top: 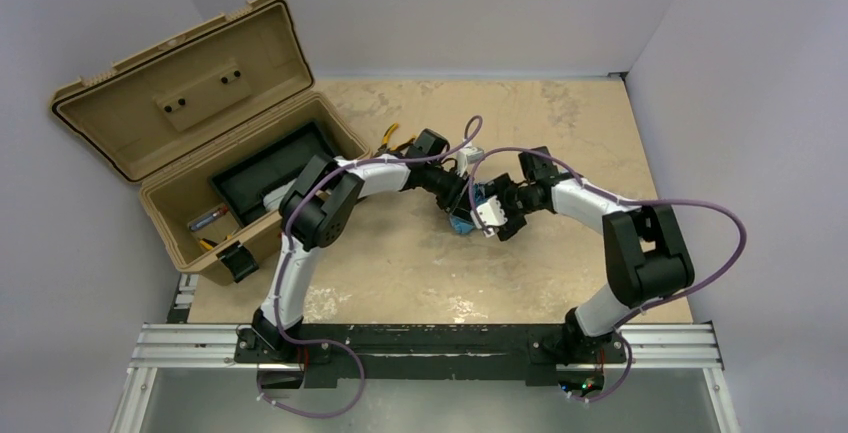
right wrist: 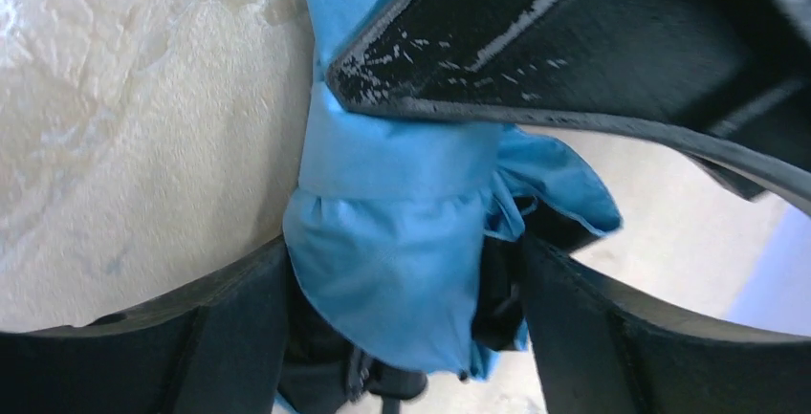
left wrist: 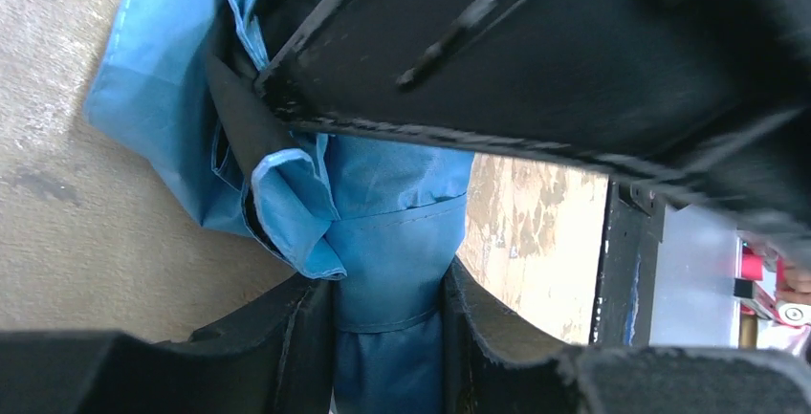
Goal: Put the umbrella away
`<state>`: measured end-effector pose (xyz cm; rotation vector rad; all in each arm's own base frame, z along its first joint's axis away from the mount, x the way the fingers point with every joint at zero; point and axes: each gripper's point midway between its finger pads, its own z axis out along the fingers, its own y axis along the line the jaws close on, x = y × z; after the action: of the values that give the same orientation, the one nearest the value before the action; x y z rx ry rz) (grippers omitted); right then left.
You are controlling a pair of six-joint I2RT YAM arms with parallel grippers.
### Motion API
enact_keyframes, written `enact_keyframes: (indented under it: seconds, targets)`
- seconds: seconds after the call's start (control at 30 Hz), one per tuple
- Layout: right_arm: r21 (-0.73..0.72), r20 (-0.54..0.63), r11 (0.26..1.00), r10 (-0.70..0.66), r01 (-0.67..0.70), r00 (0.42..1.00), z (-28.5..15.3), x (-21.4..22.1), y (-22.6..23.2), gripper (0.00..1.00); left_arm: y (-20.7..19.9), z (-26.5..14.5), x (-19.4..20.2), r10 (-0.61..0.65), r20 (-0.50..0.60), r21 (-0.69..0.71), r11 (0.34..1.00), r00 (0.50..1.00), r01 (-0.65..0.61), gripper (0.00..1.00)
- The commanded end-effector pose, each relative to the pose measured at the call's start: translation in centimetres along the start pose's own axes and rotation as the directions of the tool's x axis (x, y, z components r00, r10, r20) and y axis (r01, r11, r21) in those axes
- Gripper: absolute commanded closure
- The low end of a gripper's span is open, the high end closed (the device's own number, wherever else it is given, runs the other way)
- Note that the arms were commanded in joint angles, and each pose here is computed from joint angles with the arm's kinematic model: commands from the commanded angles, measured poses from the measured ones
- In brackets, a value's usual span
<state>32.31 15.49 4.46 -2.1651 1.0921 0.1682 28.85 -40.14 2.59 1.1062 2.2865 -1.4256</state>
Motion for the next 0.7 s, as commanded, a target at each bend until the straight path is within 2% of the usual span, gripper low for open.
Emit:
enact_keyframes:
  seconds: [0.0,0.07,0.2,0.27,0.33,0.43,0.53,0.6,0.67]
  targets:
    - [0.002,-0.106,0.997,0.074,-0.074,0.992,1.1,1.7,-0.4,0.30,2.6,1.2,12.7,-0.358,-0.291,-0.166,0.932,0.887,0.322,1.00]
    - [-0.036,-0.129,0.994,0.095,-0.100,0.987,1.3,2.2,0.4,0.42,2.6,1.3,12.6,-0.360,-0.289,-0.165,0.931,0.887,0.324,1.00]
    - [-0.151,-0.151,0.975,0.143,-0.166,0.978,1.6,2.3,2.8,0.80,2.7,1.3,11.7,-0.369,-0.268,-0.175,0.927,0.890,0.332,1.00]
    - [-0.215,-0.156,0.955,0.174,-0.205,0.972,1.4,2.0,4.2,0.91,2.9,1.1,10.6,-0.365,-0.233,-0.194,0.926,0.901,0.325,0.95]
    - [-0.271,-0.173,0.930,0.208,-0.249,0.963,1.1,1.8,5.7,0.96,2.9,0.4,9.1,-0.345,-0.172,-0.212,0.928,0.922,0.308,0.85]
    - [-0.362,-0.200,0.877,0.258,-0.316,0.945,0.5,1.4,8.0,0.97,2.2,-0.9,5.6,-0.255,-0.054,-0.230,0.944,0.965,0.237,0.68]
    - [-0.427,-0.234,0.815,0.319,-0.392,0.918,0.0,0.9,10.4,0.97,0.5,-2.3,2.1,-0.149,0.059,-0.230,0.960,0.987,0.158,0.60]
    - [-0.462,-0.250,0.774,0.356,-0.434,0.900,-0.3,0.5,11.8,0.97,-0.4,-3.5,0.5,-0.087,0.124,-0.246,0.962,0.988,0.116,0.57]
    - [-0.496,-0.259,0.731,0.391,-0.469,0.883,-0.6,-0.1,13.0,0.97,-1.4,-4.8,-1.1,-0.016,0.197,-0.268,0.961,0.980,0.070,0.49]
